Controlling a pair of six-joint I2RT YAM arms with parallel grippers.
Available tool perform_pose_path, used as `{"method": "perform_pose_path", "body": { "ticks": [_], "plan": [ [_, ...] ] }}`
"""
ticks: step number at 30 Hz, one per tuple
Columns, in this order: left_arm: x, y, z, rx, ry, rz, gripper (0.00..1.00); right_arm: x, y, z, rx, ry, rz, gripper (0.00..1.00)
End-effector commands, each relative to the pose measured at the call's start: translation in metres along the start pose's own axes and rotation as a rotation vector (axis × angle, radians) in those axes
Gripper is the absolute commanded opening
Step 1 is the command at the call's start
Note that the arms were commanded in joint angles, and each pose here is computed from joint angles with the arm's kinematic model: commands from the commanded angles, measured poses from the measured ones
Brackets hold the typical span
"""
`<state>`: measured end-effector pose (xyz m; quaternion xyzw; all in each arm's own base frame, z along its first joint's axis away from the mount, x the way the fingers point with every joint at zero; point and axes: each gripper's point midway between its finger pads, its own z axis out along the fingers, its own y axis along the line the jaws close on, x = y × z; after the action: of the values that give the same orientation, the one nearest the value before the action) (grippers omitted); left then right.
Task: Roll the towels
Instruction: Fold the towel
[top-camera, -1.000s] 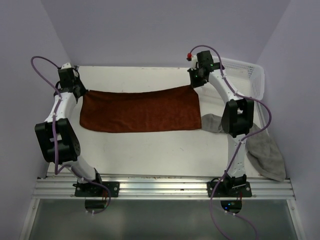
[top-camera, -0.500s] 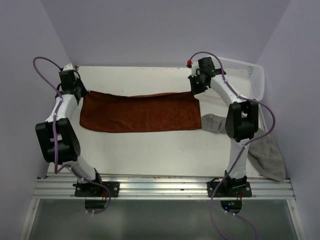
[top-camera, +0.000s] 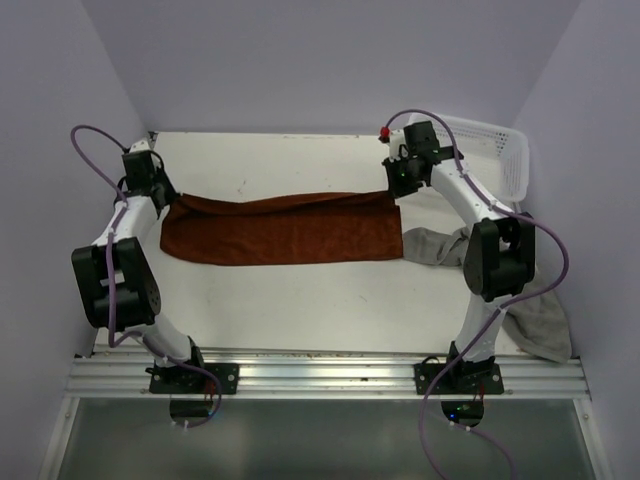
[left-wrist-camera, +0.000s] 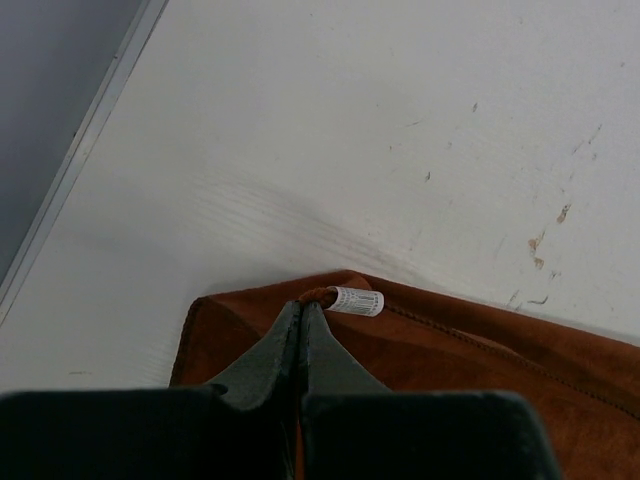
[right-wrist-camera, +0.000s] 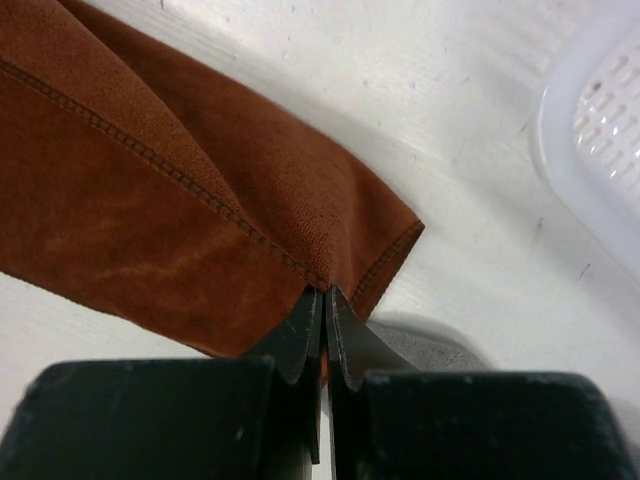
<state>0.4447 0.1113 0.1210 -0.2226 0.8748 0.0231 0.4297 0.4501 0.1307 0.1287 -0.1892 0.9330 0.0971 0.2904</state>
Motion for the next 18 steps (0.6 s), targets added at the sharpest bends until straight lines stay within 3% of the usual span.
{"method": "perform_pose_path", "body": {
  "ticks": [1,9,18],
  "plan": [
    [-0.022,0.015,-0.016,-0.045,-0.071,-0.060,0.00,0.001,-0.005,-0.018,0.041,-0.030,-0.023,0.00],
    [-0.007,0.047,-0.025,-0.093,-0.042,-0.173,0.00,0.022,-0.003,-0.026,0.050,-0.009,-0.011,0.00],
    [0.002,0.050,-0.036,-0.088,-0.038,-0.190,0.00,0.050,0.005,-0.029,0.029,0.022,0.005,0.00]
  ]
}}
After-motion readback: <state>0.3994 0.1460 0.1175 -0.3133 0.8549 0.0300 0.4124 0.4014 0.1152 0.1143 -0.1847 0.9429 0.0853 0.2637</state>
